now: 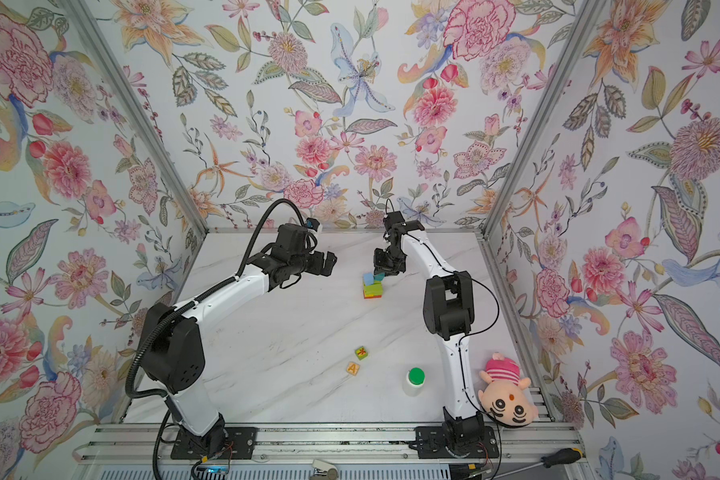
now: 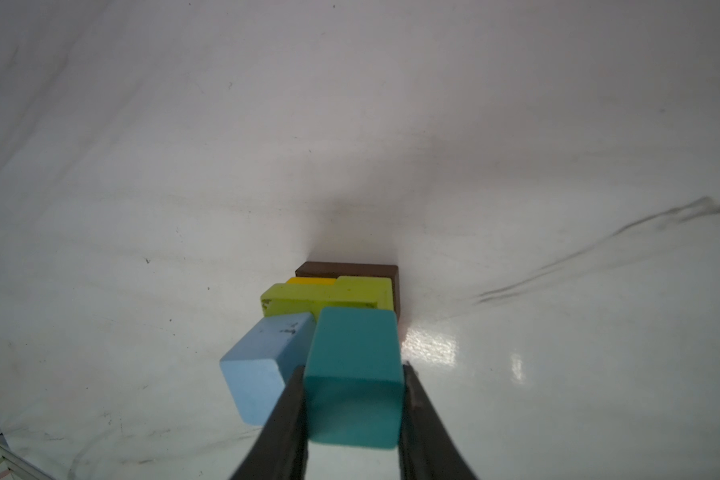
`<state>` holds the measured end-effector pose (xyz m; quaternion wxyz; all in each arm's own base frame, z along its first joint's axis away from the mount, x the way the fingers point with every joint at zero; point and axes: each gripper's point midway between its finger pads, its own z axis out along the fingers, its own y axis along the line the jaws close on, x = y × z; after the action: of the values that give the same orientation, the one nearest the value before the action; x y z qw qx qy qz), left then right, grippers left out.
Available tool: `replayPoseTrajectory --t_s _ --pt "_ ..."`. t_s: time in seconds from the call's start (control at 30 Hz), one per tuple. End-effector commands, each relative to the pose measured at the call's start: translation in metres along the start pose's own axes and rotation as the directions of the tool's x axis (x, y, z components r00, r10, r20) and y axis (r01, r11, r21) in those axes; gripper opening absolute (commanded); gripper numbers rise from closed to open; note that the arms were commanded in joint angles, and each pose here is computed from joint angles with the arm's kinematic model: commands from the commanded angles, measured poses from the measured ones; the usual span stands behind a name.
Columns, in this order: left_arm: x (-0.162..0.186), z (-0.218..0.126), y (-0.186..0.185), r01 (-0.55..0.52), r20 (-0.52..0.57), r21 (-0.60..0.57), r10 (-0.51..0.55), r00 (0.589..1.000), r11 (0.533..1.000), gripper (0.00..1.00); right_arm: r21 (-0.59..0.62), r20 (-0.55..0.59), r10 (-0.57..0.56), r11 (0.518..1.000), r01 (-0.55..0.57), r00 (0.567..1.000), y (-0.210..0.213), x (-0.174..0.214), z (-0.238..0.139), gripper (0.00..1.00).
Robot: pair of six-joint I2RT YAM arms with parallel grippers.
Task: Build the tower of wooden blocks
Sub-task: 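Lower the teal cube beside the light-blue cube onto the lime-green bars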
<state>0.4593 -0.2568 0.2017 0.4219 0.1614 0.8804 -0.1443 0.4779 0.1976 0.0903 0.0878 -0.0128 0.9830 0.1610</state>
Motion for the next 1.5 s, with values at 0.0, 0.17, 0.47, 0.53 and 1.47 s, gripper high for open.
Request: replayPoseTrajectory --t_s 0.0,0.17,0.47,0.53,1.47 --pt "-0.0033 0.0031 0.0041 0.016 0.006 0.009 -0.016 1.000 1.000 0.99 -0.007 -0.032 -0.010 1.000 0.010 0.999 0.0013 0.0041 0.0061 0.30" --pt "-0.0041 0.0037 0.0046 0.018 0.006 0.010 -0.018 1.000 1.000 0.99 -0.009 -0.036 -0.012 1.000 0.011 0.999 0.0025 0.0052 0.0063 0.30" --pt "-0.0045 0.0045 0.0046 0.017 0.007 0.013 -0.017 1.000 1.000 0.99 -0.008 -0.041 -0.011 1.000 0.011 0.999 0.0020 0.0067 0.0075 0.32" --pt "-0.0043 0.0044 0.0054 0.016 0.006 0.012 -0.016 1.000 1.000 0.99 -0.009 -0.043 -0.011 1.000 0.010 0.999 0.0024 0.0074 0.0079 0.32" --pt "-0.0068 0.0063 0.0102 0.011 0.006 0.022 -0.011 1.000 1.000 0.99 0.006 -0.045 -0.012 1.000 0.013 0.999 0.0049 0.0106 0.0065 0.34"
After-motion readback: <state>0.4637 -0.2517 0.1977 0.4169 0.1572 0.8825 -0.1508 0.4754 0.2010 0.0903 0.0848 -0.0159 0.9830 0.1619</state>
